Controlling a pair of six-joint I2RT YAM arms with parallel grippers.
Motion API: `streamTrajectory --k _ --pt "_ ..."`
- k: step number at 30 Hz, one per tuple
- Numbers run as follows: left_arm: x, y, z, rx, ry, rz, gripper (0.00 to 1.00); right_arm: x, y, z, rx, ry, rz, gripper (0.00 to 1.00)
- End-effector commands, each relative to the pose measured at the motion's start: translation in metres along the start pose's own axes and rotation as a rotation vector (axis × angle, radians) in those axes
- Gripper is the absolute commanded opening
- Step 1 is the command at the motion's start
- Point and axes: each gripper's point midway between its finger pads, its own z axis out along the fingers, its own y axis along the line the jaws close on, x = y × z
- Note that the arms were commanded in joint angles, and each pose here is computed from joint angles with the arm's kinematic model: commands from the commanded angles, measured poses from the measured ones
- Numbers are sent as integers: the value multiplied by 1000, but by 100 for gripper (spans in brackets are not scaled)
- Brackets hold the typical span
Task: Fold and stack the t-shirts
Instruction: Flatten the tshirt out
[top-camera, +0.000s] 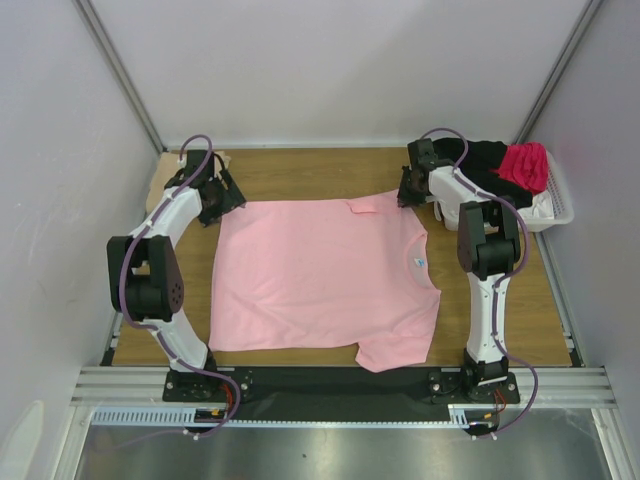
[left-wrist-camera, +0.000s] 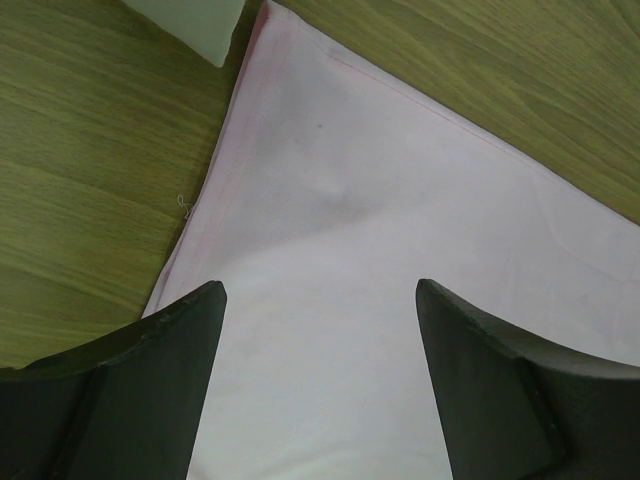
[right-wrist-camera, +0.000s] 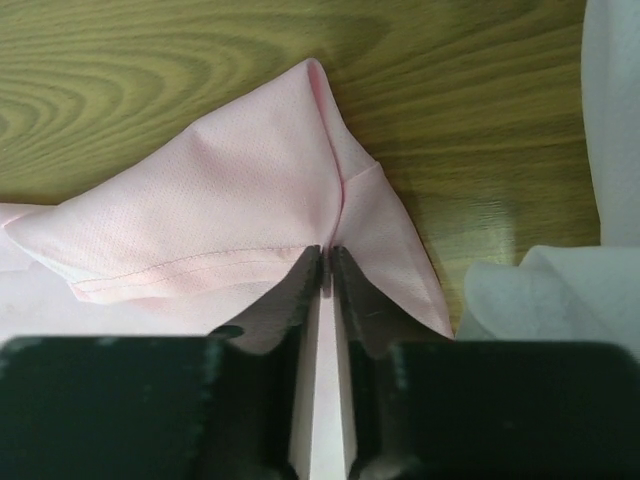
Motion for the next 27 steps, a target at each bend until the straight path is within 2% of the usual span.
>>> streamTrajectory --k 1,4,7,9,10,13,16,23,27 --pt "-9 -3 2 25 -20 11 83 -15 4 -3 -2 -36 -4 13" --pt "-10 -4 2 27 -24 11 82 -20 6 -7 -7 -48 -5 0" --pt "-8 -4 3 29 -18 10 82 -22 7 -8 -8 -50 -7 0" --pt "-8 -4 3 30 -17 10 82 -22 7 -9 -6 -46 -7 5" --pt "-8 -4 3 30 -17 10 82 -21 7 -8 -5 -43 -7 16" --pt "-7 -5 3 34 -15 11 83 -22 6 -5 -5 -47 -15 34" --pt "-8 -6 3 37 -16 10 82 -24 7 -1 -4 -42 -22 43" --pt "-7 -6 5 38 -12 10 82 -45 10 1 -23 -97 -50 46" --pt "-7 -7 5 44 -12 10 82 -43 5 8 -17 -89 -53 45"
